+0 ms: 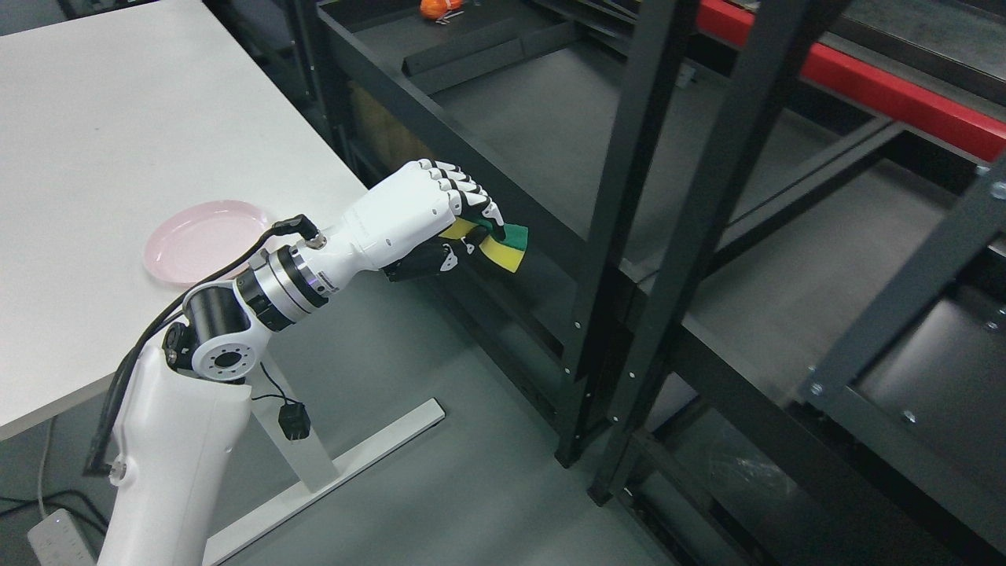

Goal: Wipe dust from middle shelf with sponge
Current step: 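Turn toward the shelf and carry the sponge to the middle shelf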

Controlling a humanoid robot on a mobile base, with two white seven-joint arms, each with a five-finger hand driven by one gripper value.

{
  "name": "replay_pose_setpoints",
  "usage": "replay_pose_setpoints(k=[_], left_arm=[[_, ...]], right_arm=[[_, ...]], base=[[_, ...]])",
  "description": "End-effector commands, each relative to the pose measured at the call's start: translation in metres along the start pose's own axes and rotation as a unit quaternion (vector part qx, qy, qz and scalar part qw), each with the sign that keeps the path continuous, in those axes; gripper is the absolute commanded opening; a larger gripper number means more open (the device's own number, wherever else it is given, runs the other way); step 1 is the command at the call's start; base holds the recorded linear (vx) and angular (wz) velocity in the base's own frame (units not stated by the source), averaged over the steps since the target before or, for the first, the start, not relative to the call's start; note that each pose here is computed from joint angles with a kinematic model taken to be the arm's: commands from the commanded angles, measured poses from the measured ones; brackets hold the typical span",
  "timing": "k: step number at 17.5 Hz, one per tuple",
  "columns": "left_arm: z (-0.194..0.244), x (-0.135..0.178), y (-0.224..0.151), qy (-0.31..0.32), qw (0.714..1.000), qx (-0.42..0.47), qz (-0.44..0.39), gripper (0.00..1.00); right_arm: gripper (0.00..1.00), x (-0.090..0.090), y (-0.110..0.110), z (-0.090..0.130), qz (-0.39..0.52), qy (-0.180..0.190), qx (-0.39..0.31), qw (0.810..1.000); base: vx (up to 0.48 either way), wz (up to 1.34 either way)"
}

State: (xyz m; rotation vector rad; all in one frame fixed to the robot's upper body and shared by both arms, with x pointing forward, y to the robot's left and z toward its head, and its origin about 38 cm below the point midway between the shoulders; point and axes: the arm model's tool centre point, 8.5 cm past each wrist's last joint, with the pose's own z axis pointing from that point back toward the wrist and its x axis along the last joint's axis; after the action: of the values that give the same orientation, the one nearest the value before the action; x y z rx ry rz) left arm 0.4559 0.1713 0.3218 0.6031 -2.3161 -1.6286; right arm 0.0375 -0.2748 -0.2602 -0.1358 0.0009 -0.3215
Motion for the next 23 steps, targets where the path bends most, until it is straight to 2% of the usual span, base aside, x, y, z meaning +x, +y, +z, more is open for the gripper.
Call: replay_pose_setpoints(k=[1, 9, 14, 17, 21, 23], left_arm=[[-0.036, 0.022, 0.001, -0.04, 0.999, 0.016, 0.007, 0.0], [-0.073, 0.055, -0.017, -0.091, 0.995, 0.008, 0.029, 0.01], [-0.104, 0.057, 0.033, -0.123, 0.992, -0.001, -0.034, 0.01], [-0.128, 0.072, 0.06, -0.159, 0.984, -0.002, -0.075, 0.01], [-0.158, 0.079, 0.121, -0.164, 0.97, -0.005, -0.181, 0.01], [-0.172, 0.077, 0.127, -0.158, 0.964, -0.025, -0.211, 0.01]], right_arm=[[1.0, 0.01, -0.01, 0.0, -0.001, -0.011, -0.007, 1.0], [1.0, 0.01, -0.01, 0.0, -0.001, -0.011, -0.007, 1.0], [1.0, 0.01, -0.01, 0.0, -0.001, -0.011, -0.007, 1.0], [1.0, 0.01, -0.01, 0.0, -0.001, -0.011, -0.007, 1.0], [1.0, 0.01, -0.01, 0.0, -0.001, -0.011, -0.007, 1.0], [1.0, 0.01, -0.01, 0.0, -0.001, -0.011, -0.007, 1.0]], base=[[-0.215, -0.58], [-0.226, -0.64], [-0.207, -0.73], [-0.115, -0.65], [-0.069, -0.55], [-0.013, -0.33]])
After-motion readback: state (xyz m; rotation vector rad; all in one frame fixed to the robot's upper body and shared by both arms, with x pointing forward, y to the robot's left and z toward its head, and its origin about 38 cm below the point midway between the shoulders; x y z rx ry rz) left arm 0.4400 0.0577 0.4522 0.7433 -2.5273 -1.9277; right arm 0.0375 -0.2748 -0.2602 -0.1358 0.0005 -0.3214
